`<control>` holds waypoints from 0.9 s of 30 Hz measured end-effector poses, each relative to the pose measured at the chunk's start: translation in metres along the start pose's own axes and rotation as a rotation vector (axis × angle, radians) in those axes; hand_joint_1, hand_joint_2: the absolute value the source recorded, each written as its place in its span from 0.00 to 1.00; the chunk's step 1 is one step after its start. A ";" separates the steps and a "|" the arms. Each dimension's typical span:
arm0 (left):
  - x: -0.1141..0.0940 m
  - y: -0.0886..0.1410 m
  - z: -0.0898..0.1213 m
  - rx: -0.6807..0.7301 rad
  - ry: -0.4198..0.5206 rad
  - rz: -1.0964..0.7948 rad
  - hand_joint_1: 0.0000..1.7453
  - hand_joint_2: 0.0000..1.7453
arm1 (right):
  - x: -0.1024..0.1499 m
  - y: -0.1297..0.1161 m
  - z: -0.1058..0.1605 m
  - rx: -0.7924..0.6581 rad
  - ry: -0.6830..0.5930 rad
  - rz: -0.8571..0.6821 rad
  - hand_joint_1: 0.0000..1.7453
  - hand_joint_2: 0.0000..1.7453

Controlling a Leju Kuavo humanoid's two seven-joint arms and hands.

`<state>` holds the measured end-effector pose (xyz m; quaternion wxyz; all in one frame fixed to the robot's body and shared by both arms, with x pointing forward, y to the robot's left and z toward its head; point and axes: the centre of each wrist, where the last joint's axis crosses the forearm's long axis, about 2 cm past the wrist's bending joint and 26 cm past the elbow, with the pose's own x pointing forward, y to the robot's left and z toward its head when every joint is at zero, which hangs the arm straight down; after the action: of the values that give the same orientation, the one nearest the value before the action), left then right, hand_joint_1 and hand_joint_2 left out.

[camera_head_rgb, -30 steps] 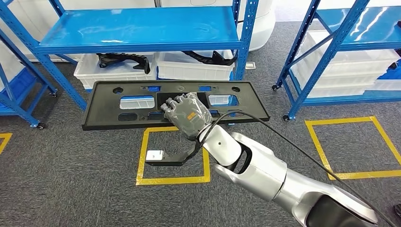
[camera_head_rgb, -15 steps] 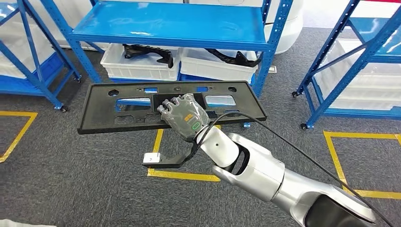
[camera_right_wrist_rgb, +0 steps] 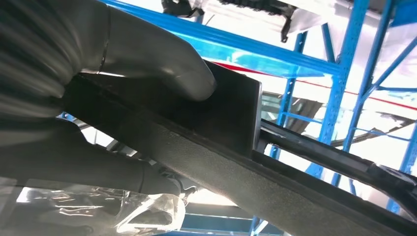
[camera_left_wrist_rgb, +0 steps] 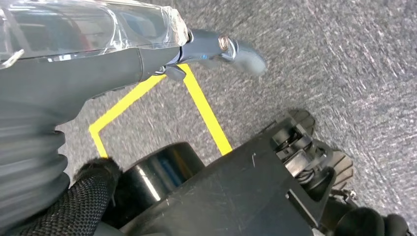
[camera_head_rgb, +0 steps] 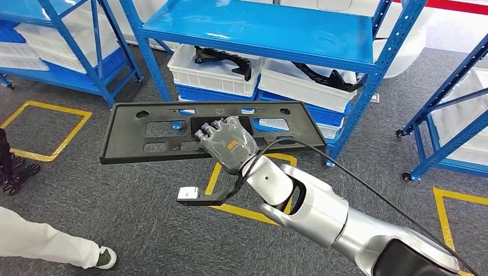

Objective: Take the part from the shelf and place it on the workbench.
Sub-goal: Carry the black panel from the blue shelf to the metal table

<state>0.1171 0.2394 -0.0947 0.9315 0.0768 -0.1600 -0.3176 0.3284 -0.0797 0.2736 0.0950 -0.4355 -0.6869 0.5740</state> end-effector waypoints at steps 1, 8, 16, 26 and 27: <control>0.000 0.000 0.000 0.000 0.001 0.000 0.00 1.00 | 0.000 0.000 0.000 -0.001 0.002 0.000 1.00 1.00; -0.001 0.001 0.000 0.002 0.010 0.000 0.00 1.00 | 0.001 0.000 0.001 0.002 0.007 -0.004 1.00 1.00; -0.012 -0.001 0.000 0.000 0.041 0.000 0.00 1.00 | 0.002 -0.003 0.002 -0.001 0.003 -0.012 1.00 1.00; -0.009 0.004 -0.001 0.022 0.026 0.009 0.00 1.00 | 0.005 -0.005 0.003 -0.013 -0.008 -0.026 1.00 1.00; -0.009 0.005 -0.001 0.023 0.030 0.007 0.00 1.00 | 0.005 -0.005 0.002 -0.016 -0.008 -0.027 1.00 1.00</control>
<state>0.1137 0.2489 -0.0964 0.9339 0.0916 -0.1502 -0.3111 0.3213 -0.0778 0.2756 0.0968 -0.4247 -0.6975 0.5690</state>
